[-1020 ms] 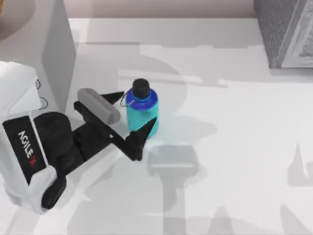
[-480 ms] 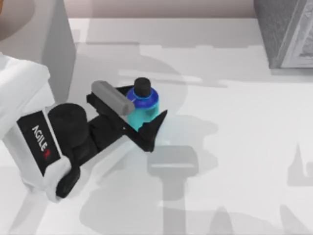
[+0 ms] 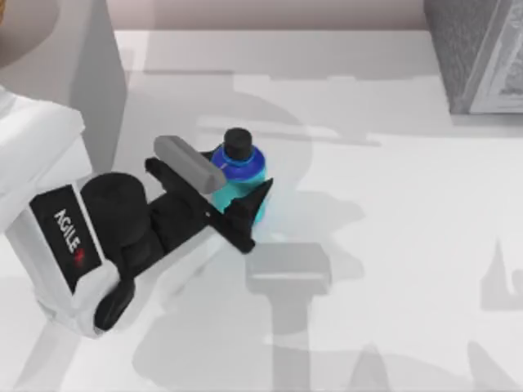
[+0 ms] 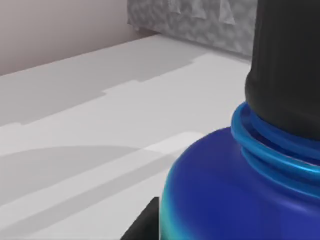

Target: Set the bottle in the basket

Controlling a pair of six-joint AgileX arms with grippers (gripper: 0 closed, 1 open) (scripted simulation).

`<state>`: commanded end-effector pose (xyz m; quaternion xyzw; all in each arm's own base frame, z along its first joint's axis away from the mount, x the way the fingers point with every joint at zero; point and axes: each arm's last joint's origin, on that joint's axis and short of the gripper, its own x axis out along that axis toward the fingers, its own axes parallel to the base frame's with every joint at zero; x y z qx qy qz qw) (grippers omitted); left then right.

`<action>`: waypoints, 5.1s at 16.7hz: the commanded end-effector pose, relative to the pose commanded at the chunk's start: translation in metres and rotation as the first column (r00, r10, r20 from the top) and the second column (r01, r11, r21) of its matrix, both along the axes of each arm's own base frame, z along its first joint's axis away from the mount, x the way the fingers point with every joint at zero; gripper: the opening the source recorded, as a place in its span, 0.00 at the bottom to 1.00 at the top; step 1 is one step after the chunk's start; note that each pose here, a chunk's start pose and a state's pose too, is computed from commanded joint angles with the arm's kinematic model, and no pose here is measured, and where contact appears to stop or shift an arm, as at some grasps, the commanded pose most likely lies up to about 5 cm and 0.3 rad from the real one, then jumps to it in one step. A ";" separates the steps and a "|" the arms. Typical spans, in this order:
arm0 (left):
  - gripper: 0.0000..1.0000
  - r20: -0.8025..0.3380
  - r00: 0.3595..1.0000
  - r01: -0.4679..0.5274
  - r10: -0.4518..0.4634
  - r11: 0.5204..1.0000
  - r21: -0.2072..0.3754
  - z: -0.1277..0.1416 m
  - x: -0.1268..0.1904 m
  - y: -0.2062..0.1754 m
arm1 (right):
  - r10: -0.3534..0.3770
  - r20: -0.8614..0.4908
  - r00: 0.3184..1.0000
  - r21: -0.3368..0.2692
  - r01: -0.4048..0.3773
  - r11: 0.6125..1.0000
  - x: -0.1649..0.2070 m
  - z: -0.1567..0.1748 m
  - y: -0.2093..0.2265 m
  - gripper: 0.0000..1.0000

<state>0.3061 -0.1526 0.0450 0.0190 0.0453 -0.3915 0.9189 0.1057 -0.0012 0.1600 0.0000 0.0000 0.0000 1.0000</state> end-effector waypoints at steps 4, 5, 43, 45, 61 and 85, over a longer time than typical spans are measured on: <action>0.02 0.000 1.000 0.000 0.000 1.000 0.000 0.000 0.000 0.000 | 0.000 0.000 1.000 0.000 0.000 1.000 0.000 0.000 0.000 1.00; 0.00 0.000 1.000 0.000 0.000 1.000 0.000 0.000 0.000 0.000 | 0.000 0.000 1.000 0.000 0.000 1.000 0.000 0.000 0.000 1.00; 0.00 0.000 1.000 0.006 -0.006 1.000 0.007 0.200 -0.193 0.205 | 0.000 0.000 1.000 0.000 0.000 1.000 0.000 0.000 0.000 1.00; 0.00 0.001 1.000 0.000 0.000 1.000 0.000 0.201 -0.196 0.204 | 0.000 0.000 1.000 0.000 0.000 1.000 0.000 0.000 0.000 1.00; 0.00 0.002 1.000 0.019 -0.019 0.998 -0.064 0.322 -0.108 0.278 | 0.000 0.000 1.000 0.000 0.000 1.000 0.000 0.000 0.000 1.00; 0.00 0.021 1.000 0.005 -0.004 0.999 -0.033 0.398 0.058 0.368 | 0.000 0.000 1.000 0.000 0.000 1.000 0.000 0.000 0.000 1.00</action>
